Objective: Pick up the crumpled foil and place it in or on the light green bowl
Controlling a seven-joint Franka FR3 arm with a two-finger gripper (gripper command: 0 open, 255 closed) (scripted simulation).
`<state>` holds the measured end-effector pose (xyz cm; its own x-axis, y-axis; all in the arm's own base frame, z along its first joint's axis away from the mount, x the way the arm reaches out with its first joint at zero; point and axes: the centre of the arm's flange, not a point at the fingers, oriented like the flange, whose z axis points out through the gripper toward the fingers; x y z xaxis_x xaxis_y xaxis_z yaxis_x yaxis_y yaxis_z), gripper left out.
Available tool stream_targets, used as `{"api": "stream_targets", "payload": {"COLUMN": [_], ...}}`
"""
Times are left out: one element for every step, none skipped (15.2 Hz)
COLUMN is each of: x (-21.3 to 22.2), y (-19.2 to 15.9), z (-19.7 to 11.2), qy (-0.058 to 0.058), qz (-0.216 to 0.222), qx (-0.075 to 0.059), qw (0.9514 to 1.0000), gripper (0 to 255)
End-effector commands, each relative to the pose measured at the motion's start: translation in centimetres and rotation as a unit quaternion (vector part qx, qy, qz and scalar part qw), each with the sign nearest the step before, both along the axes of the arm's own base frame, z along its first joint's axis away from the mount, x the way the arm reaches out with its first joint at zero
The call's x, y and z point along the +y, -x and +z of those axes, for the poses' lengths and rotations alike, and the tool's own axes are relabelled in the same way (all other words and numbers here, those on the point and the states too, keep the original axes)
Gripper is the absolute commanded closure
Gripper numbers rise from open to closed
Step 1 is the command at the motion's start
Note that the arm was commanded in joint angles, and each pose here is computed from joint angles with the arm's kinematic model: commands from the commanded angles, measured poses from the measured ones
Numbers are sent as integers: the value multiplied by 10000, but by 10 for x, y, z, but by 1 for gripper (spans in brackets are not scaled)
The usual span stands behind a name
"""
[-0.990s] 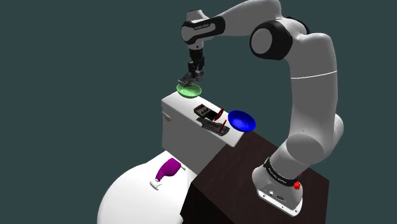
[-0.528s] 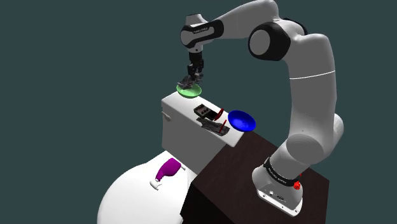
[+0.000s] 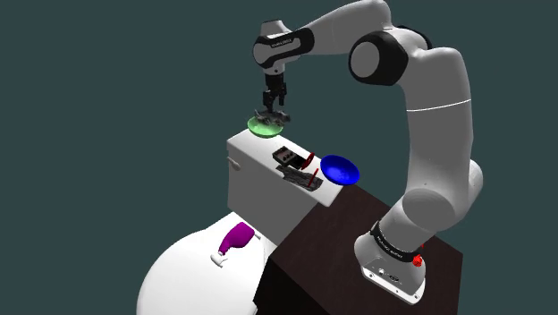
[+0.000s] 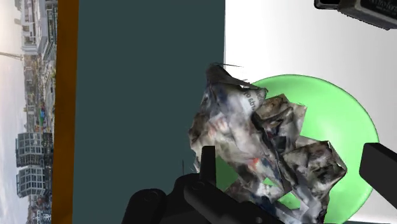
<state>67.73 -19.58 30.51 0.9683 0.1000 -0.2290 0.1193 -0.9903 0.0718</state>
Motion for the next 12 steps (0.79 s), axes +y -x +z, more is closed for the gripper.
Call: {"api": "stream_targets", "payload": {"x": [-2,-1,1,2,3,3,3,3,3,3,3,3], "y": [0,-3,-6,-9,-11,-11,-11,-11,-11,-11,-11,-11], "z": [2,15,28,41,51,51,51,51,51,51,51,51], "qy": [18,18,18,18,18,18,18,18,18,18,18,18], "qz": [-4,-4,-4,-4,-4,-4,-4,-4,-4,-4,-4,-4], "qx": [-25,-25,-25,-25,-25,-25,-25,-25,-25,-25,-25,-25], "qw": [10000,10000,10000,10000,10000,10000,10000,10000,10000,10000,10000,10000], "gripper": [0,0,0,0,0,0,0,0,0,0,0,0]}}
